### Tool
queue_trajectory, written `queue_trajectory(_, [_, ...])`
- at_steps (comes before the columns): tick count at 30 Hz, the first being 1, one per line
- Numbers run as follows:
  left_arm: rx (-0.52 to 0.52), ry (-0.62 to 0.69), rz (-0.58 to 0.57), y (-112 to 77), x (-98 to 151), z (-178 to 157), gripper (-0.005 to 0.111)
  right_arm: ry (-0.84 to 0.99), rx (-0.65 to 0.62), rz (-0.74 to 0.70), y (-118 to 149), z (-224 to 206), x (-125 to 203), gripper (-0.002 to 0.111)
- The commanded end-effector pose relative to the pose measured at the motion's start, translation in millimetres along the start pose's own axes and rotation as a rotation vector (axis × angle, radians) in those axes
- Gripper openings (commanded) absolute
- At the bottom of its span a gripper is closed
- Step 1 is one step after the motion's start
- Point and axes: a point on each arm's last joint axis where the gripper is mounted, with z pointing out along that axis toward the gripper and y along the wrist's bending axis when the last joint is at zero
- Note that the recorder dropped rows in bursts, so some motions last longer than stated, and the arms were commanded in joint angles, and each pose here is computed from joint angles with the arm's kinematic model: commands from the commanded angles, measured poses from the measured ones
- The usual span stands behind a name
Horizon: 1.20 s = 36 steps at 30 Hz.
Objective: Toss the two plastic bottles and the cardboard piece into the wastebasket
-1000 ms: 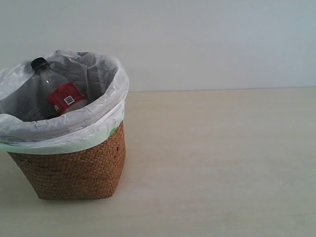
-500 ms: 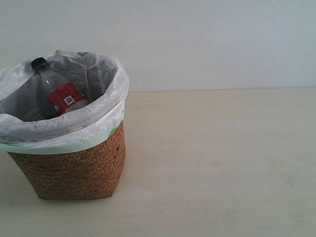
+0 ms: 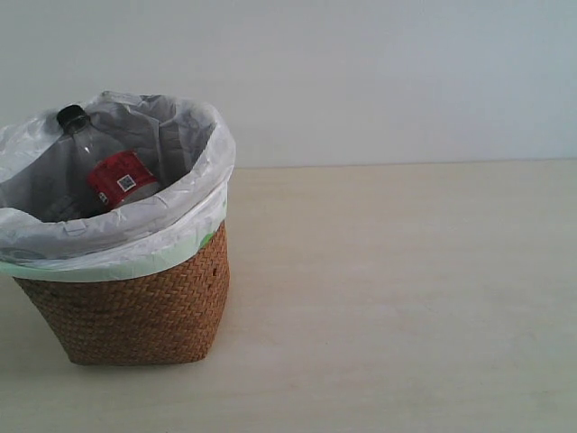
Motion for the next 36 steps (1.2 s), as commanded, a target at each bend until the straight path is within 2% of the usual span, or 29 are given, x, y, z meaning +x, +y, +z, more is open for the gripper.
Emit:
queue_trajectory(1, [-0.004, -0.002, -0.008, 0.3, 0.6, 0.1, 0.006, -0.008, 0.004, 0.013, -0.5, 0.1, 0.5, 0.001])
queue_trajectory(13, [-0.004, -0.002, -0.008, 0.3, 0.6, 0.1, 0.006, -0.008, 0.004, -0.001, -0.5, 0.1, 0.5, 0.001])
queue_trajectory(20, [-0.004, -0.002, -0.008, 0.3, 0.6, 0.1, 0.006, -0.007, 0.005, -0.354, -0.5, 0.1, 0.5, 0.001])
queue_trajectory(36, [-0.004, -0.002, -0.008, 0.3, 0.6, 0.1, 0.006, -0.004, 0.005, -0.361, -0.6, 0.1, 0.7, 0.001])
